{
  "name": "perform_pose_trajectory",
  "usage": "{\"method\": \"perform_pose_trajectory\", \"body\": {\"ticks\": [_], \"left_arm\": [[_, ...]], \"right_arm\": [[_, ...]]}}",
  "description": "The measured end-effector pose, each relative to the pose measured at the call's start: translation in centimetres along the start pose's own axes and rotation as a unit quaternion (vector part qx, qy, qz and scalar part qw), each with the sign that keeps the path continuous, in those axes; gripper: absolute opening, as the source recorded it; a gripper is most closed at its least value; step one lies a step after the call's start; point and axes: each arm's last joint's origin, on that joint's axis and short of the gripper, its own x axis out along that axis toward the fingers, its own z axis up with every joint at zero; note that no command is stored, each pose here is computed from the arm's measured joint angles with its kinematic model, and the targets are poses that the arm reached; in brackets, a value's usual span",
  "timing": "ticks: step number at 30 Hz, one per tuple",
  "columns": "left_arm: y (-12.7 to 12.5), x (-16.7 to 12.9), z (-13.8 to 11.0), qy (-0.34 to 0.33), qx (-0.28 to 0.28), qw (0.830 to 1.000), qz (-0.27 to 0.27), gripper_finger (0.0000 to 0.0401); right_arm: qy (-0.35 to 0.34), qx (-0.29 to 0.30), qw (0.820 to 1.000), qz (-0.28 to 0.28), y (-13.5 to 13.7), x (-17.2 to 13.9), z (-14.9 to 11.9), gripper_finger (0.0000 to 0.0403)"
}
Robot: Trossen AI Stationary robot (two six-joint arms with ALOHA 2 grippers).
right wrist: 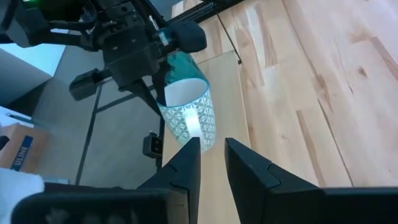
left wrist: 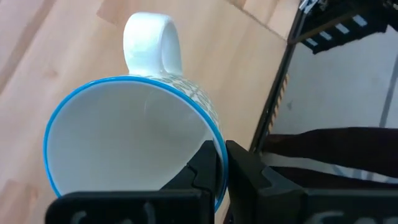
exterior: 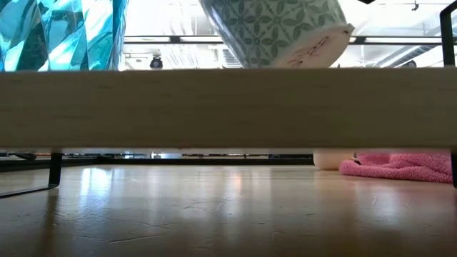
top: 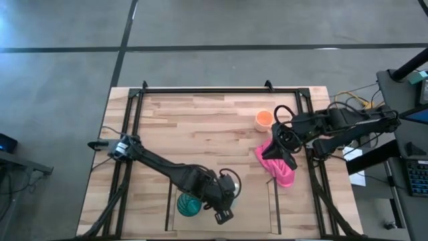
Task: Stack small to large cups/mugs on shelf
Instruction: Put the white mug on the shelf
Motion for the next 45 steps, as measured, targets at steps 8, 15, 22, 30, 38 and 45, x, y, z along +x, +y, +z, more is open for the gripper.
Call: {"method": "perform_pose_trajectory", "body": {"ticks": [8,15,22,30,38,45], "left_arm": [[-0.1,0.5,-0.9,0.018,-0.003,1.0,0.004,0.0004],[-0.1,0.5,-0.9,0.018,-0.003,1.0,0.006,0.0004],[0.2,1.2,-1.5,0.031,-0.013,0.999,0.017,0.0004],[0.2,1.2,-1.5,0.034,-0.013,0.999,0.014,0.0004],[0.2,1.2,-1.6,0.038,-0.013,0.999,0.012,0.0004],[0.2,1.2,-1.6,0.04,-0.013,0.999,0.01,0.0004]], "right_arm": [[0.04,-0.021,0.999,0.019,0.5,2.2,-2.1,0.0068],[-0.008,-0.065,0.994,0.093,1.9,6.1,-3.2,0.0068],[0.041,-0.068,0.995,0.06,1.3,10.6,-4.0,0.0068],[0.061,-0.105,0.991,0.05,1.9,14.7,-3.3,0.0068],[0.075,-0.127,0.988,0.049,2.3,17.0,-2.8,0.0068],[0.089,-0.125,0.987,0.04,1.9,17.9,-3.2,0.0068]]}}
